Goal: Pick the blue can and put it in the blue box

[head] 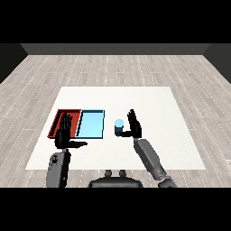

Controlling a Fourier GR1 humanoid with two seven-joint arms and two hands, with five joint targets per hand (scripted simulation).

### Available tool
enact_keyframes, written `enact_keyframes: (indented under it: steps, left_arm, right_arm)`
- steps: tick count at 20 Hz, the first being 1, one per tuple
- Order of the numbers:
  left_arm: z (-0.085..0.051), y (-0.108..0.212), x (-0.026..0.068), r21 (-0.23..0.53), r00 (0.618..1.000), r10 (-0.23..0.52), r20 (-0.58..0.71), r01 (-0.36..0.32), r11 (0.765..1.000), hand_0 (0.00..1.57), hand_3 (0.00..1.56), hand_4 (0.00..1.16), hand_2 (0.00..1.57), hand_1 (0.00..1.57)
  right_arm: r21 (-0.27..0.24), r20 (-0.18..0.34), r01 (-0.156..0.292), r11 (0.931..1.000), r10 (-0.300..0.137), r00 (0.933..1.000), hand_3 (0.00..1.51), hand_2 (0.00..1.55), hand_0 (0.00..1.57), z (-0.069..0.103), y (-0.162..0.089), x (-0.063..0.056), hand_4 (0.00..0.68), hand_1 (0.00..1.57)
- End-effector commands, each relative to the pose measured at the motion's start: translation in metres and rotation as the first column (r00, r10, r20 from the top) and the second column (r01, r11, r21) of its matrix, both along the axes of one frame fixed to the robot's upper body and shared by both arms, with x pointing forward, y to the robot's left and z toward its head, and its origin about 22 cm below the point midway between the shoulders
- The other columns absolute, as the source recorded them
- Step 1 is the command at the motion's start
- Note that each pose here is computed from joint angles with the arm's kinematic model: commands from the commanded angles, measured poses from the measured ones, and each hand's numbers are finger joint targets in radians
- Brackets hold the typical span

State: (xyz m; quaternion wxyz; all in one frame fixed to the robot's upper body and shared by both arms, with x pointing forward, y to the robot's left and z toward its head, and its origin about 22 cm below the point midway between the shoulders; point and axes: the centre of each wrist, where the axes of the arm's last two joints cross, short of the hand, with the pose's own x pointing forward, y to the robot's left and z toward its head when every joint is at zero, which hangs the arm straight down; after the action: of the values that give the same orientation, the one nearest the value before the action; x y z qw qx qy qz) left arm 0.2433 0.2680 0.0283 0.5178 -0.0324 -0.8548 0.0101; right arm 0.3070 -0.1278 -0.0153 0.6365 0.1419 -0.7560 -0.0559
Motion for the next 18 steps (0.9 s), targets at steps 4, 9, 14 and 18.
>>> enact_keyframes:
  steps: [4,9,14,18]
  left_arm:
    - [-0.007,0.011,-0.0028,0.0,1.0,0.003,-0.005,-0.003,1.0,0.0,0.0,0.0,0.0,0.0]
    - [-0.004,-0.005,0.0027,-0.019,1.0,0.002,0.007,-0.002,1.0,0.0,0.0,0.0,0.0,0.0]
    - [0.001,-0.002,-0.005,-0.007,1.0,0.011,-0.016,-0.011,1.0,0.0,0.0,0.0,0.0,0.0]
    - [0.003,-0.014,-0.007,-0.009,1.0,0.005,-0.002,-0.005,1.0,0.0,0.0,0.0,0.0,0.0]
  right_arm:
    - [0.019,-0.028,-0.006,0.9998,0.007,0.9996,0.0,0.0,0.0,-0.033,0.014,-0.018,0.0,0.0]
    - [0.032,-0.055,0.022,0.9992,-0.02,0.9983,0.0,0.0,0.0,-0.041,0.016,0.0,0.0,0.0]
    - [0.06,-0.051,-0.014,0.9981,0.018,0.9985,0.0,0.0,0.0,-0.014,0.006,0.008,0.0,0.0]
    - [0.03,-0.06,-0.047,0.9984,0.049,0.997,0.0,0.0,0.0,-0.031,0.032,0.01,0.0,0.0]
